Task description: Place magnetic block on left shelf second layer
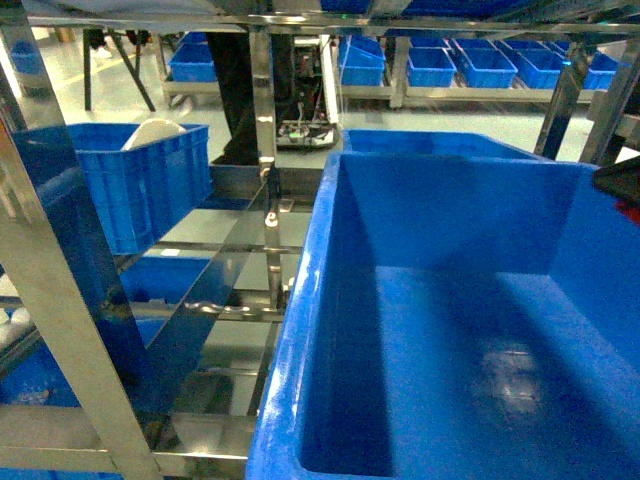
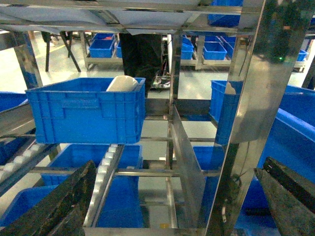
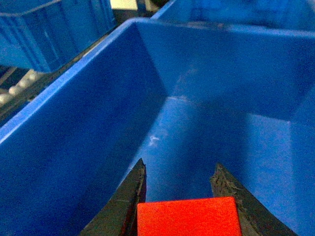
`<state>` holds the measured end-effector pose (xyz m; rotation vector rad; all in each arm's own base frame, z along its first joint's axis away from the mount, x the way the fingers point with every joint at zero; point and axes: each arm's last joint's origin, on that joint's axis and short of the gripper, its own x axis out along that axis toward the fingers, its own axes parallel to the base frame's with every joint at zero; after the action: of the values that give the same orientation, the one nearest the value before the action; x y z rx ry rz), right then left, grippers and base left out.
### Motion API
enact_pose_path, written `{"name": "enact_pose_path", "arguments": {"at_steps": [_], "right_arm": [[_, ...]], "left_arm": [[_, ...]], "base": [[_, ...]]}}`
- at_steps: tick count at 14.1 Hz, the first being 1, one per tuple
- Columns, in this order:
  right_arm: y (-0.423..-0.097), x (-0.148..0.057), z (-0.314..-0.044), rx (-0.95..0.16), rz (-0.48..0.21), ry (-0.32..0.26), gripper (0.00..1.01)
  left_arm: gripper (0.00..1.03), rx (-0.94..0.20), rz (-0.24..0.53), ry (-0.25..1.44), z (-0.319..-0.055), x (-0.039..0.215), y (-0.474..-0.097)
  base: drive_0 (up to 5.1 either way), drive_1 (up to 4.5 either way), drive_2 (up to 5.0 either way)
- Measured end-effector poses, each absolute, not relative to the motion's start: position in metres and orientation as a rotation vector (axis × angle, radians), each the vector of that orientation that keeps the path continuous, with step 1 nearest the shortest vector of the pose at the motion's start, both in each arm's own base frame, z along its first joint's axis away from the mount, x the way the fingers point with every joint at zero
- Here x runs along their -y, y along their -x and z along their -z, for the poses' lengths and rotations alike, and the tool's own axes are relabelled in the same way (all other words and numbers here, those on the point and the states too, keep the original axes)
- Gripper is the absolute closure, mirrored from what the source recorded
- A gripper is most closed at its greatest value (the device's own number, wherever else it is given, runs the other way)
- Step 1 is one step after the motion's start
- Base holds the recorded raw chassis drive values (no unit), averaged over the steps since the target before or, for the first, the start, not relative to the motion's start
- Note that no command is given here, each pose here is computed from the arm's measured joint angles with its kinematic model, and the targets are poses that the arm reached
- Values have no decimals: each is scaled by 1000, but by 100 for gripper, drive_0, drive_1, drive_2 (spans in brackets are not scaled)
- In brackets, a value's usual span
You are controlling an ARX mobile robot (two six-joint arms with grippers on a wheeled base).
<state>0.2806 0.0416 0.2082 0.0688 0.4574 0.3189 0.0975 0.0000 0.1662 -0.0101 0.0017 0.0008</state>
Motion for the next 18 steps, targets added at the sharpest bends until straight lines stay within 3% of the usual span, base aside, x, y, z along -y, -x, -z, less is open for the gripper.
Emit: {"name": "enact_pose_path", "arguments": {"at_steps": [3,6,7,8,12,14,17,18], "right_arm": [[-319,-63,-162,-632,-343,-60,68],[-345,-69,-109,-739,-303,-75,68],[-357,-74,-97,-738,-254,-46,68],[-356,-78,-115,-558,-255,-20,37],[-315,-70,-155,-438,-212,30,2],[-276,-61,-186,-358,-182,87,3],[-230,-39,-223,-290,-87,88,3],[-221,-34,-240,-206,-58,74,3]], "left_arm": [[5,-2,-1,10,-166,0,-98],[5,-2,-1,10,-166,0,-98],[5,-2,-1,10,-166,0,-98],[5,-1,-1,10,-166,0,-98],[5,-2,-1,10,-166,0,-98],[5,-2,-1,10,-166,0,-98],[5,-2,-1,10,-166,0,-98],[5,-2,-1,10,-166,0,-98]], "base": [[0,0,0],[0,0,0],[0,0,0],[0,0,0],[0,0,0],[0,0,0],[0,0,0],[0,0,0]]}}
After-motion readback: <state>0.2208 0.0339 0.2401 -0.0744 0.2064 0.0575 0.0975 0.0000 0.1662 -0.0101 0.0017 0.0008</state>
